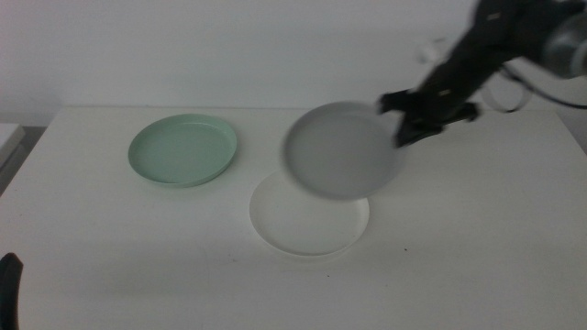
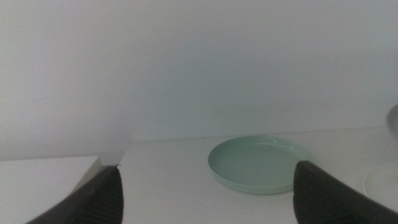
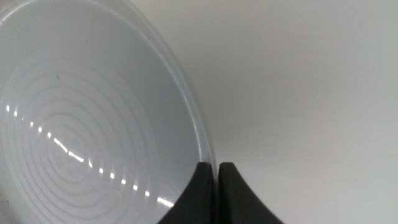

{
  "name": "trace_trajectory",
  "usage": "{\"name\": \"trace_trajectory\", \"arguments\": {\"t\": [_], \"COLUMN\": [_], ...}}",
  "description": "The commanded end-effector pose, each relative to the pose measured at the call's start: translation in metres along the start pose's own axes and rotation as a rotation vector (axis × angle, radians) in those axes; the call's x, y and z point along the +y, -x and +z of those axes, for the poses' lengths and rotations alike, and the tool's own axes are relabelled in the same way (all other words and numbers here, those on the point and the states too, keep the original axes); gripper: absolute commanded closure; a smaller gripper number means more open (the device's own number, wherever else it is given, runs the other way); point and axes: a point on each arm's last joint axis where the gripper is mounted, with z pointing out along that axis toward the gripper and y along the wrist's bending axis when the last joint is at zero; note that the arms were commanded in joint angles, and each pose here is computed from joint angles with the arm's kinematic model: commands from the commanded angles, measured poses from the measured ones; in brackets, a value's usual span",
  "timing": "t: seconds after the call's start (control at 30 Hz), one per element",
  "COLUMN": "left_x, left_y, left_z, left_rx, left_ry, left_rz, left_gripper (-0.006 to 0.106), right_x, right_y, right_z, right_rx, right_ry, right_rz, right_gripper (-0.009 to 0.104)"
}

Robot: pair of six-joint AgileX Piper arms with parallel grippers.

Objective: Stack the three bowls on top of each other.

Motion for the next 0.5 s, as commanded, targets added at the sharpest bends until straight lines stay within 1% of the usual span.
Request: {"name": "trace_trajectory", "arguments": {"t": [0.0,0.1,0.2,0.33,0.47], "left_x": [0.000,0.000,0.000,0.000,0.000], "left_y": [0.001,0.001,0.001,0.001,0.001], "left_z": [0.000,0.000,0.000,0.000,0.000], "left_rx": [-0.016,-0.016,-0.016,-0.016,-0.016], "left_ry": [-0.002,-0.002,-0.002,-0.002,-0.002], "left_rz": [-0.003,-0.003,-0.003,-0.003,-0.003], "left_gripper": [0.007,0.007,0.007,0.007,0.007], "right_x": [0.026,0.047,0.057,0.058,0.053], "right_y": [-0.006,-0.013,-0.018,-0.022,-0.022], "right_z": [0.009,0.025,0.043,0.061,0.066], "right_rx": [0.021,0.058,0.089,0.128,0.134], "right_ry": [0.011,0.022,0.025,0.015,-0.032], "right_rz": [-0.071,-0.113,-0.136,-0.140,-0.141], "right_gripper": [0.097,0.097,0.097,0.097,0.097]}}
